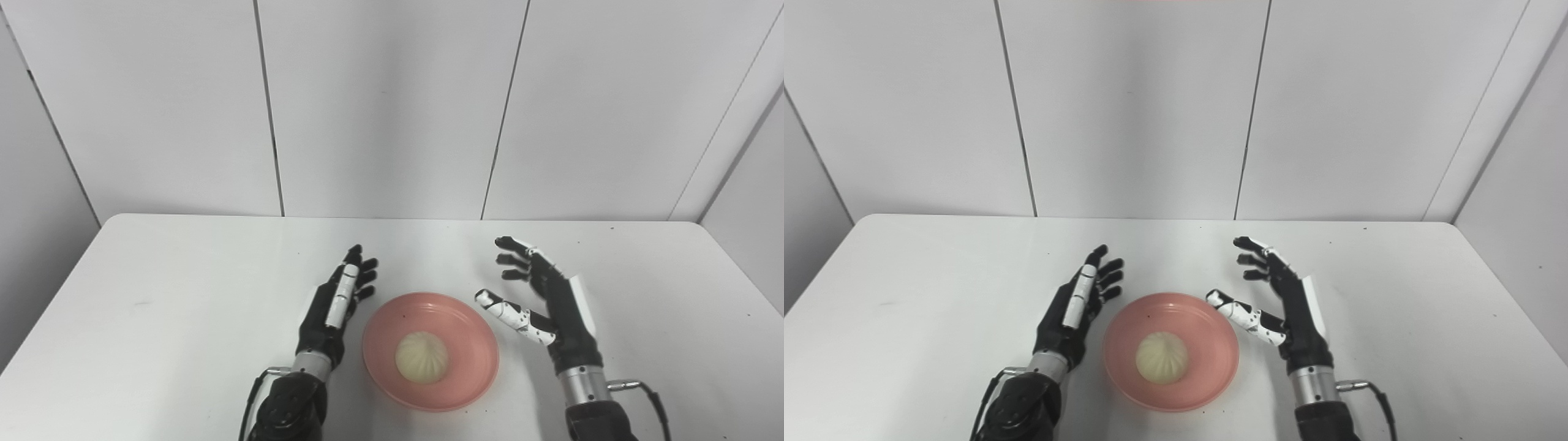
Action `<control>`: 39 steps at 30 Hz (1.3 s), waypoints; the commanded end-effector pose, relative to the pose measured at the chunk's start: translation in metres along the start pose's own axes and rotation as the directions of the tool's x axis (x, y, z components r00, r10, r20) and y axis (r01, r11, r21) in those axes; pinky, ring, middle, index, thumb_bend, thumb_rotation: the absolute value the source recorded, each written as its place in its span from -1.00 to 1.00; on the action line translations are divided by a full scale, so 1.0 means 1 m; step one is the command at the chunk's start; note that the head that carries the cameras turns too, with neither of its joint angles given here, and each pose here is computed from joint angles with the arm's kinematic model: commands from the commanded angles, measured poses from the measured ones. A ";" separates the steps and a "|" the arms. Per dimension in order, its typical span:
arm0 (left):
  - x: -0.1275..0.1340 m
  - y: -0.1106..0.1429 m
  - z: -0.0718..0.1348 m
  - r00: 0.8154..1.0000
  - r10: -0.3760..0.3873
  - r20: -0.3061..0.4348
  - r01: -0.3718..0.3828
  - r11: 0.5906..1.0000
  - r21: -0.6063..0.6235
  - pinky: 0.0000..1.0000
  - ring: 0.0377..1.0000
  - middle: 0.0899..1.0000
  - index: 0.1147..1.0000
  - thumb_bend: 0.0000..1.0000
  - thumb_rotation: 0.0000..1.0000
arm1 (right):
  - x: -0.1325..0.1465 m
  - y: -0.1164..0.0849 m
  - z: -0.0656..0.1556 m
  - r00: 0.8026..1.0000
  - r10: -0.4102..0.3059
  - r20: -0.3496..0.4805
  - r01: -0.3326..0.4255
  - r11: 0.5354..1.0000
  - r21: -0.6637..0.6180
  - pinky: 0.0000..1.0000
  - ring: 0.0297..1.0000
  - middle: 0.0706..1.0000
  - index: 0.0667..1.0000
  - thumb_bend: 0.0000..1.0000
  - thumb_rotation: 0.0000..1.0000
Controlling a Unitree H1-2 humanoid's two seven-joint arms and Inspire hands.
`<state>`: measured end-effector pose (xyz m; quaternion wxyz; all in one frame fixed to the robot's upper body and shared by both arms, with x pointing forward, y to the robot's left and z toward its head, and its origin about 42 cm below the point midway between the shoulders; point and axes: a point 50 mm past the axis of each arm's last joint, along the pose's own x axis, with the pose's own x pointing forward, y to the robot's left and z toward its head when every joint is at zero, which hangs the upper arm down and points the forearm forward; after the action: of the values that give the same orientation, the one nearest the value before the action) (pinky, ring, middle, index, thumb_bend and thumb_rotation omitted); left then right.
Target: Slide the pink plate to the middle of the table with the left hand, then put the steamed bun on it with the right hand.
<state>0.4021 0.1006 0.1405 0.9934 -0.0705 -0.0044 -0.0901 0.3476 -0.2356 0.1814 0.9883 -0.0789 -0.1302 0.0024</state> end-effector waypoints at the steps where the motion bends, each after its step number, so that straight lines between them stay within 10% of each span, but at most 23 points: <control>1: 0.001 0.002 0.008 0.999 0.012 0.053 -0.014 0.999 0.034 0.86 0.82 0.75 0.84 0.21 0.85 | 0.009 0.000 0.005 1.000 -0.009 -0.006 0.009 0.995 0.098 0.69 0.74 0.80 0.88 0.50 0.91; 39: -0.007 0.005 0.005 0.989 0.085 0.121 -0.090 0.995 0.033 1.00 0.89 0.79 0.93 0.15 0.92 | 0.007 0.008 -0.025 0.993 -0.078 -0.090 0.087 0.992 0.093 0.76 0.78 0.81 0.84 0.51 1.00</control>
<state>0.3918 0.1119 0.1323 0.9969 -0.0571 -0.0359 -0.0410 0.3548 -0.2361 0.1443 0.9976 -0.0290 -0.0505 -0.0382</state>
